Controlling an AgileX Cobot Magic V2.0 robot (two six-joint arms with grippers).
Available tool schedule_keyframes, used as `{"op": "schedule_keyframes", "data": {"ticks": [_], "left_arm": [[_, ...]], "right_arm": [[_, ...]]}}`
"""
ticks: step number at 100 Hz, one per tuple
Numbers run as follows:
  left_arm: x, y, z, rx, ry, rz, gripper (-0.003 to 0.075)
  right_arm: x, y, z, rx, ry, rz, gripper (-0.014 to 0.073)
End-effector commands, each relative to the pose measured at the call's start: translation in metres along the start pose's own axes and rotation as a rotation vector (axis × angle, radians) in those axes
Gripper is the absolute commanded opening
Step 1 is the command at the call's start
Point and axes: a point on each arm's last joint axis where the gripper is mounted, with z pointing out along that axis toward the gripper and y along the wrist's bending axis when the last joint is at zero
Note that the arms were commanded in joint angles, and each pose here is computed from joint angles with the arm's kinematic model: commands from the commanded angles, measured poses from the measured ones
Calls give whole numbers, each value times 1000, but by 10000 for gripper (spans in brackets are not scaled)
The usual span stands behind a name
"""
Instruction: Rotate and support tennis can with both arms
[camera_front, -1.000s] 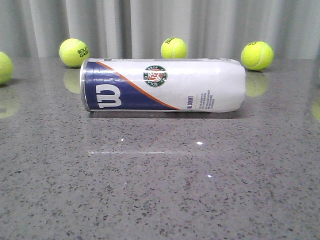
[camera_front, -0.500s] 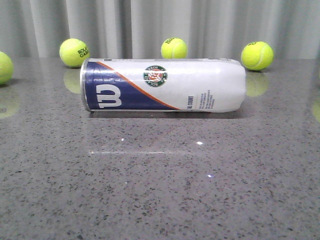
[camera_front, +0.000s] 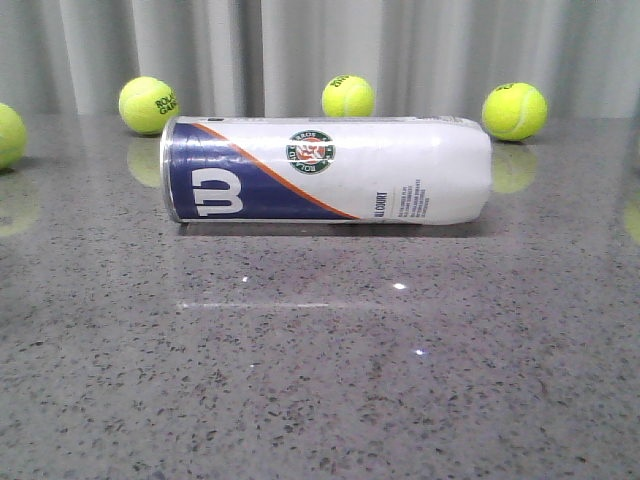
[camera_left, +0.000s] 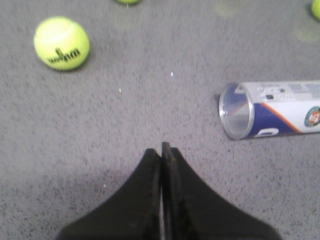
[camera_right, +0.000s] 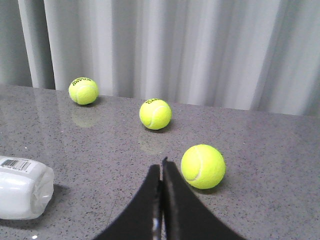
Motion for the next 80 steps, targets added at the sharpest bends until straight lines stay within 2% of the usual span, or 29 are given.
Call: {"op": "schedule_keyframes", "data": {"ticks": [1,19,26,38,50,57,62,80], "left_arm": [[-13,-2,3,23,-33,-23,-21],[-12,-1,20,42,60,-17,-15],[-12,-3,24,82,81,-1,27],[-13,-8,27,146,84,4,190],[-16,-10,29,171,62,-21,440],[-18,-12,29,187,49,-38,534],[-18,-13,29,203,45,-44,559],[-22,-20,36,306,42,-89,556]], "right_arm": [[-15,-2,-1,19,-98,1,-70],[-15,-2,-1,19,-98,1,-70],[-15,-2,-1,19,-98,1,-70],[-15,-2,-1,19,-95,1,-70],[-15,-2,-1,18,-94,1,-70],[-15,-2,-1,18,-94,1,-70],[-15,-2,-1,18,-94,1,-70],[-15,-2,-1,18,-94,1,-70]]}}
